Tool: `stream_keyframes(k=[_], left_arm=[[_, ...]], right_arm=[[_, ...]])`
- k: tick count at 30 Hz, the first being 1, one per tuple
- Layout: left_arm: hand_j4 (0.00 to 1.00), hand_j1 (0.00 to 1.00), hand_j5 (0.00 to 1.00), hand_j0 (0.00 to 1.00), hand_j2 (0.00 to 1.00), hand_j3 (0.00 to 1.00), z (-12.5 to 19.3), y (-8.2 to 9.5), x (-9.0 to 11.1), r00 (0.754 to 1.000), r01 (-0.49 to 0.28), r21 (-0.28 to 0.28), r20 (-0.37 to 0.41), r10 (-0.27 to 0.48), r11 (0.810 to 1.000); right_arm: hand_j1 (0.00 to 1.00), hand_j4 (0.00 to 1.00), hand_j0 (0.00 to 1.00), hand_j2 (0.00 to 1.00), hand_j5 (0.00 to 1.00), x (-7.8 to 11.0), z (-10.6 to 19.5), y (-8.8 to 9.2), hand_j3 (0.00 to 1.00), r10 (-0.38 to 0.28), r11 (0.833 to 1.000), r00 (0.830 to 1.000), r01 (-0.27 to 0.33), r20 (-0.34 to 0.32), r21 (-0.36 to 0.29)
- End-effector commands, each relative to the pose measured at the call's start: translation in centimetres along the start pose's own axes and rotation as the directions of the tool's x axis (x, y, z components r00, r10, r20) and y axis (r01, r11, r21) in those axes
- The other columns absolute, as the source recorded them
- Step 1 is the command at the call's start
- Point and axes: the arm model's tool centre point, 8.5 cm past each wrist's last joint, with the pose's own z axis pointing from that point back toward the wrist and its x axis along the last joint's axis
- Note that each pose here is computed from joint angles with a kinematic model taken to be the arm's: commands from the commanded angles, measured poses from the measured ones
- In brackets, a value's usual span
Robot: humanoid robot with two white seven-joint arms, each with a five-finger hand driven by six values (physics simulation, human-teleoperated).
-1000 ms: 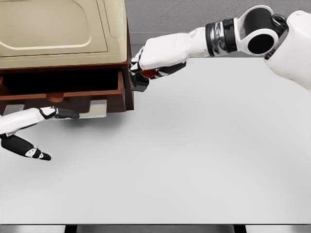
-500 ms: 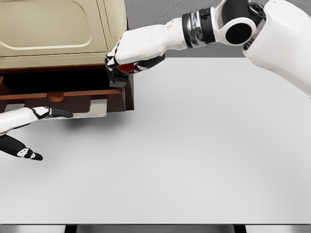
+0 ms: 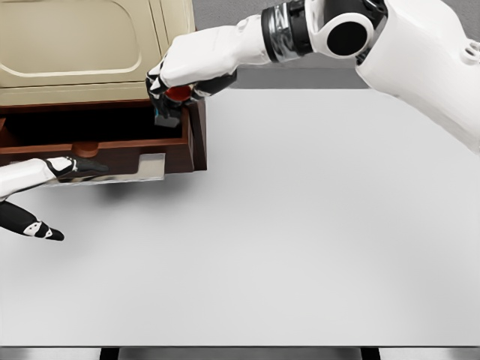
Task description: Open the cabinet drawer with left arm, and place a switch into the drawer with right arm
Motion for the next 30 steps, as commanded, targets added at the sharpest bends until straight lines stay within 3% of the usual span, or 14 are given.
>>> stream_keyframes(k=[1, 8, 14, 18, 24, 26, 27, 28, 30], left_arm=[[1.00, 1.00, 1.00, 1.00, 1.00, 1.00, 0.1, 0.1, 0.0, 1.000, -0.010, 0.005, -0.002, 0.010, 1.000], [1.00, 1.00, 1.00, 1.00, 1.00, 1.00, 0.1, -0.2, -0.1, 1.000, -0.016, -0.001, -0.004, 0.016, 1.000], [1.00, 1.00, 1.00, 1.00, 1.00, 1.00, 0.0, -0.4, -0.2, 1.000, -0.019, -0.002, -0.001, 0.019, 1.000], [1.00, 1.00, 1.00, 1.00, 1.00, 1.00, -0.1, -0.3, -0.1, 1.000, -0.015, 0.001, 0.003, 0.015, 1.000], [1.00, 1.00, 1.00, 1.00, 1.00, 1.00, -0.1, 0.1, 0.1, 1.000, -0.006, 0.005, 0.008, 0.006, 1.000], [1.00, 1.00, 1.00, 1.00, 1.00, 1.00, -0.1, 0.1, 0.2, 1.000, -0.004, 0.005, 0.008, 0.004, 1.000], [1.00, 1.00, 1.00, 1.00, 1.00, 1.00, -0.1, 0.1, 0.2, 1.000, -0.004, 0.006, 0.007, 0.003, 1.000], [1.00, 1.00, 1.00, 1.00, 1.00, 1.00, -0.1, 0.1, 0.2, 1.000, -0.004, 0.004, 0.007, 0.003, 1.000], [1.00, 1.00, 1.00, 1.00, 1.00, 1.00, -0.1, 0.2, 0.2, 1.000, -0.003, 0.007, 0.006, 0.003, 1.000]], right_arm=[[0.49, 0.49, 0.49, 0.49, 0.49, -0.3, -0.7, -0.2, 0.49, -0.017, 1.000, 1.000, 0.017, -0.002, -0.007], [0.49, 0.49, 0.49, 0.49, 0.49, -1.3, -2.2, -0.6, 0.49, -0.046, 0.999, 0.999, 0.046, -0.021, -0.008], [0.78, 0.78, 0.78, 0.78, 0.78, -1.4, -2.9, -0.2, 0.78, -0.058, 0.998, 0.998, 0.058, -0.020, -0.006], [0.84, 0.84, 0.84, 0.84, 0.84, -1.4, -3.0, -0.1, 0.84, -0.061, 0.998, 0.998, 0.061, -0.022, -0.005], [0.85, 0.85, 0.85, 0.85, 0.85, -1.4, -3.0, 0.0, 0.85, -0.063, 0.998, 0.998, 0.063, -0.021, -0.006], [0.86, 0.86, 0.86, 0.86, 0.86, -0.9, -2.9, -0.3, 0.86, -0.047, 0.999, 0.999, 0.046, -0.006, -0.008], [0.97, 0.97, 0.97, 0.97, 0.97, -0.7, -2.8, -0.5, 0.97, -0.039, 0.999, 0.999, 0.039, -0.001, -0.009], [1.00, 1.00, 1.00, 1.00, 1.00, -0.2, -2.7, -0.9, 1.00, -0.020, 1.000, 1.000, 0.020, 0.007, -0.010], [1.00, 1.00, 1.00, 1.00, 1.00, 0.6, -1.7, -1.4, 1.00, 0.019, 1.000, 1.000, -0.019, 0.021, -0.010]])
